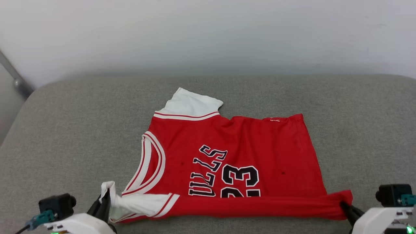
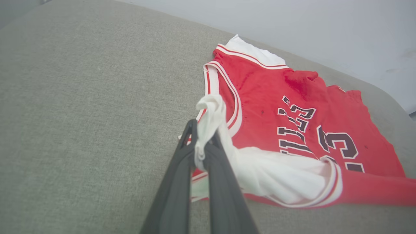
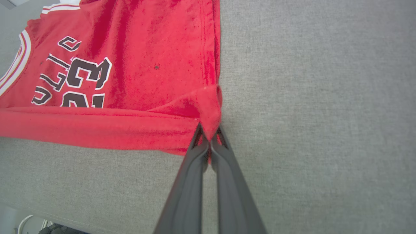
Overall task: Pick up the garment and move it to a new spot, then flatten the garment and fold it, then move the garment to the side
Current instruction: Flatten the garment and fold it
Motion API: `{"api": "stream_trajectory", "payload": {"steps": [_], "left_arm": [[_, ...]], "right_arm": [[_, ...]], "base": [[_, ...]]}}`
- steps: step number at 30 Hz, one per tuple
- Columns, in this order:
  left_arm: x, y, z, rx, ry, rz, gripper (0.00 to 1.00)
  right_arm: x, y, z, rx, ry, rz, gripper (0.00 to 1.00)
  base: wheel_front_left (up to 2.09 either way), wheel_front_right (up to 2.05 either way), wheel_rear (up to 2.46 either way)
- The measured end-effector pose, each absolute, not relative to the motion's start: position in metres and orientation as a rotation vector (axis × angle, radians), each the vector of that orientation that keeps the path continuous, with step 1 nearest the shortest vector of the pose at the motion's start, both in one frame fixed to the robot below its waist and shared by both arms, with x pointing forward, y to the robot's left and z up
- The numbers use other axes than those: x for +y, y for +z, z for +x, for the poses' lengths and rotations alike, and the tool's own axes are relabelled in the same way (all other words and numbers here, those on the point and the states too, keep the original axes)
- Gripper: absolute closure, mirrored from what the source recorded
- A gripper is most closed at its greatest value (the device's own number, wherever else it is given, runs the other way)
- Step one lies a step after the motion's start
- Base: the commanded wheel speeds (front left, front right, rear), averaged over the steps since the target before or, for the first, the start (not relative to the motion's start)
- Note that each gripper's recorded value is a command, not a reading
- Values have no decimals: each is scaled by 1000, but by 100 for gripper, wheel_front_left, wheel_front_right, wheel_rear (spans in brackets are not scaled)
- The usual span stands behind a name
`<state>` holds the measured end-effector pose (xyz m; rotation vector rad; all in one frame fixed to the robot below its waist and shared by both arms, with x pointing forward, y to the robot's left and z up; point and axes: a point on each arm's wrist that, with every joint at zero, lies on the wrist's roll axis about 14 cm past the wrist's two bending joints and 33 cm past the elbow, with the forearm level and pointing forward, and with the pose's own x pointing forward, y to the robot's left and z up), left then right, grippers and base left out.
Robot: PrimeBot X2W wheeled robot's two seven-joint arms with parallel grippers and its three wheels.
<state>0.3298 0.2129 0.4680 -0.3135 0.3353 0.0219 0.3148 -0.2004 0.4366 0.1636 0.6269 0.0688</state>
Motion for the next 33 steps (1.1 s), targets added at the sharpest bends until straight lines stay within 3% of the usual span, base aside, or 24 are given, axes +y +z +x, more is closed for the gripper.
{"api": "stream_trajectory", "payload": {"steps": [18, 19, 20, 22, 23, 24, 29, 33], "left_arm": [[184, 428, 426, 432, -122, -281, 100], [184, 428, 426, 432, -122, -281, 100], [182, 420, 426, 457, -127, -282, 100], [175, 406, 424, 508, -144, -293, 64], [172, 400, 423, 529, -149, -299, 45], [169, 398, 423, 539, -157, -307, 2], [170, 395, 423, 535, -139, -323, 0], [179, 406, 422, 497, -119, -319, 0]], "right_arm": [[-184, 392, 404, 713, 146, 112, 100], [-184, 392, 404, 713, 146, 112, 89], [-183, 388, 406, 717, 149, 111, 61], [-180, 380, 407, 729, 156, 111, 0], [-179, 378, 408, 726, 159, 114, 0], [-178, 378, 410, 717, 163, 112, 0], [-175, 386, 415, 636, 175, 114, 0], [-177, 416, 420, 469, 167, 123, 0]], "base": [[0, 0, 0], [0, 0, 0], [0, 0, 0], [0, 0, 0], [0, 0, 0], [0, 0, 0], [0, 0, 0], [0, 0, 0]]}}
